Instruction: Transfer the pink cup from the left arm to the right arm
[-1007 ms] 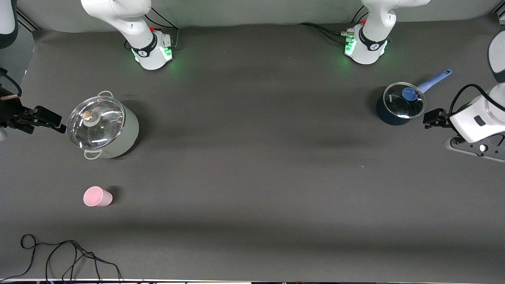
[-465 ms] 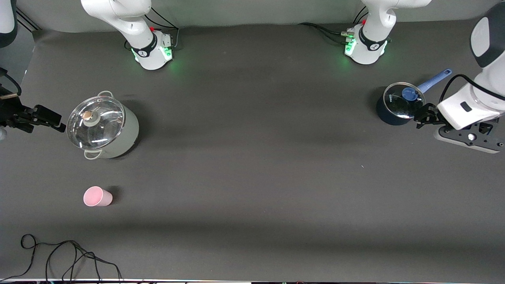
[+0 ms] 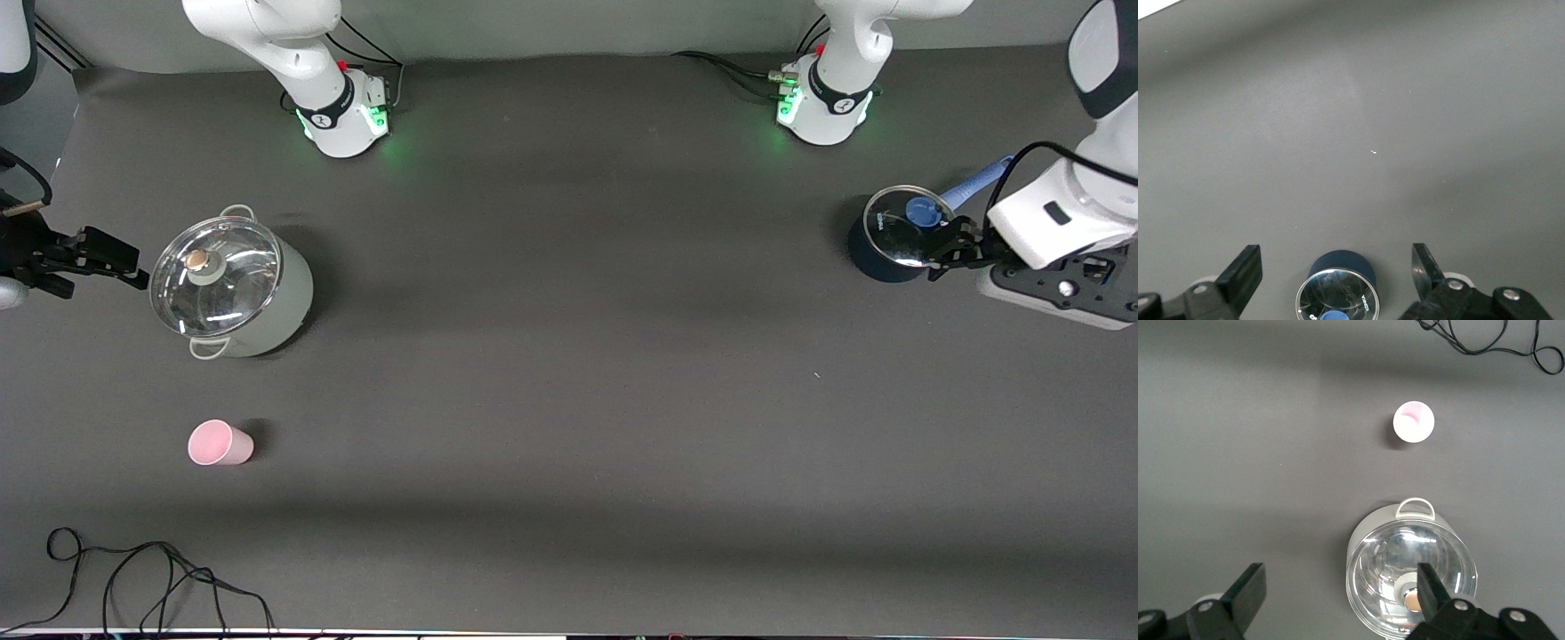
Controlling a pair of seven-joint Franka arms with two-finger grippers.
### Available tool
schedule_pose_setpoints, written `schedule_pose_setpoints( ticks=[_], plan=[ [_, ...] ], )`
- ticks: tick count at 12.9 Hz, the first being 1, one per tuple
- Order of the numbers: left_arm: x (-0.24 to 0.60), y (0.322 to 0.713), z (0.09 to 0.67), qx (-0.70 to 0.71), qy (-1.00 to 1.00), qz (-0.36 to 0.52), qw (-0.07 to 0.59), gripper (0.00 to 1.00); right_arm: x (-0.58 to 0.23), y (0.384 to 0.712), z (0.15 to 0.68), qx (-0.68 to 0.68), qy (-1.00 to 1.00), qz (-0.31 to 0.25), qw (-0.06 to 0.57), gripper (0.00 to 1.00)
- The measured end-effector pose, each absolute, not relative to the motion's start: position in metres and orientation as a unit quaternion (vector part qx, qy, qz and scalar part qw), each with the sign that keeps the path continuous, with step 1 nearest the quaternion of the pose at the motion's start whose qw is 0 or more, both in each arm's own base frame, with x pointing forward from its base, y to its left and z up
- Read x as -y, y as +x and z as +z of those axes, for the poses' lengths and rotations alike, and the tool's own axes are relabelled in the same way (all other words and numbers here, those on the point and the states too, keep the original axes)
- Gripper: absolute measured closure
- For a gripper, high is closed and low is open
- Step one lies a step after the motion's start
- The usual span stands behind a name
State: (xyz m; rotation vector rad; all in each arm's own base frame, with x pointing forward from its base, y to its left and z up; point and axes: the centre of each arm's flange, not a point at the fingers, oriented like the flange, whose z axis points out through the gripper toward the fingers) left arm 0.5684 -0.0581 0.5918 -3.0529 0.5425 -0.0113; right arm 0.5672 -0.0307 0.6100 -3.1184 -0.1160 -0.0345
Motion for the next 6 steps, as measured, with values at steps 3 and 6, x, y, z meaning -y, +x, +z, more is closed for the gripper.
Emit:
schedule_pose_setpoints(
  ticks=[3,6],
  plan=[
    [0.058,0.564,0.608,-0.174,-0.985,0.008,0.019,0.00,0.031,0.567,0.611,0.038,-0.999,-0.011,0.010,0.00],
    [0.058,0.565,0.601,-0.174,-0.984,0.024,0.018,0.00,0.031,0.567,0.612,0.038,-0.999,-0.011,0.010,0.00]
  ],
)
